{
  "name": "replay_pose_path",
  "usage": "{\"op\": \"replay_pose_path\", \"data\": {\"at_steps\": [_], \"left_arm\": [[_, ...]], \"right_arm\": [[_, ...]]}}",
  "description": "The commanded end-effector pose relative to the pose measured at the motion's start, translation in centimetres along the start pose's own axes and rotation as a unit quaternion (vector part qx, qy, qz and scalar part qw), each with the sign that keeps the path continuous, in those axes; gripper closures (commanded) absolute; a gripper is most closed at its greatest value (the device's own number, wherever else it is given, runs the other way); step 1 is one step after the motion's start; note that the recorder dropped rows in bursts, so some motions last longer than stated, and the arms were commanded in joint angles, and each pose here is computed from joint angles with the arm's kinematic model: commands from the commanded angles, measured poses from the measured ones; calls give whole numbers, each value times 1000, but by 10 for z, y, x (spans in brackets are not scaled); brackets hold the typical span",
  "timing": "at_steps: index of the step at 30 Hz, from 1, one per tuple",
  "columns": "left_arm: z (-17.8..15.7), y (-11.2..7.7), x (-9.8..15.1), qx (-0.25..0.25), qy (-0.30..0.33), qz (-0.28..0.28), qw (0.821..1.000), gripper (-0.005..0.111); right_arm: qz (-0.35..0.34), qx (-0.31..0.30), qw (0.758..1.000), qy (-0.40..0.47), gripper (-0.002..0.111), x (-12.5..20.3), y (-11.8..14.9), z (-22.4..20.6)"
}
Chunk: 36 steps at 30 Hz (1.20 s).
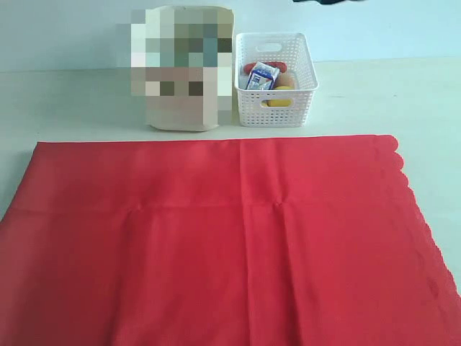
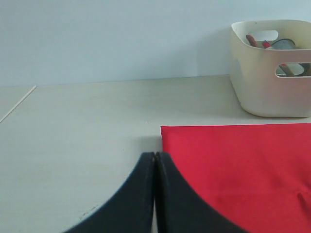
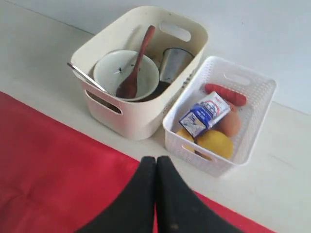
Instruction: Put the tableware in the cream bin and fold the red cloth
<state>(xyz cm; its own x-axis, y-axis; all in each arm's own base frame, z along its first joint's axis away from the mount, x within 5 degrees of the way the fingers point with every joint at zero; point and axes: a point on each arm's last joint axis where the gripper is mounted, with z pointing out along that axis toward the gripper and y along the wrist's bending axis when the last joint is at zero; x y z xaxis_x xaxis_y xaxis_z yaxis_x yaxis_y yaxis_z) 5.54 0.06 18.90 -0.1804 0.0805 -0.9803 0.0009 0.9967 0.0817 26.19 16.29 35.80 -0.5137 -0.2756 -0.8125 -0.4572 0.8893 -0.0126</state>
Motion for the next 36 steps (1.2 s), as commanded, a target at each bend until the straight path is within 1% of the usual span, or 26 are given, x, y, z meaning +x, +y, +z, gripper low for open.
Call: {"op": "replay_pose_path", "data": {"at_steps": [1,11,14,17,18,21,22,26,27,29,30,31,32,33,34,35,36], "left_arm": [[0,0,0,0,-3,-4,1000,104],[0,0,0,0,-3,-4,1000,104],[0,0,0,0,-3,-4,1000,104],[0,0,0,0,-3,-4,1000,104],[0,0,0,-3,-3,12,1000,104],[0,3,-1,-18,-3,114,993,104],[0,4,-1,-21,-3,131,991,104],[0,4,-1,-21,-3,133,991,104],[-1,4,-1,-25,-2,161,987,104],[-1,7,-1,-42,3,270,962,104],[-1,9,-2,-50,6,315,948,104],[-1,10,-3,-59,5,349,935,104],[-1,10,-4,-63,-2,364,929,104],[-1,9,-7,-63,-17,364,929,104],[-1,8,-10,-61,-37,354,932,104],[-2,6,-13,-58,-59,333,939,104],[-2,4,-18,-52,-89,288,952,104]], "right_arm": [[24,25,999,-2,108,24,-7,-16],[77,99,991,43,108,111,-25,-23],[95,111,987,58,108,135,-27,-20],[117,109,985,67,108,152,-27,-15],[121,105,985,70,108,157,-26,-14],[118,94,986,72,108,164,-24,-12],[117,94,986,74,108,166,-24,-12],[116,95,986,75,108,166,-25,-12],[118,94,986,75,108,166,-24,-12],[117,91,986,72,108,165,-24,-11],[119,89,986,70,108,165,-24,-11],[119,87,987,69,108,164,-23,-11],[119,86,987,68,108,164,-23,-11],[119,83,987,65,108,164,-23,-11],[120,80,987,63,108,163,-22,-11],[120,78,988,61,108,163,-22,-11],[120,76,988,59,108,162,-21,-11]]}}
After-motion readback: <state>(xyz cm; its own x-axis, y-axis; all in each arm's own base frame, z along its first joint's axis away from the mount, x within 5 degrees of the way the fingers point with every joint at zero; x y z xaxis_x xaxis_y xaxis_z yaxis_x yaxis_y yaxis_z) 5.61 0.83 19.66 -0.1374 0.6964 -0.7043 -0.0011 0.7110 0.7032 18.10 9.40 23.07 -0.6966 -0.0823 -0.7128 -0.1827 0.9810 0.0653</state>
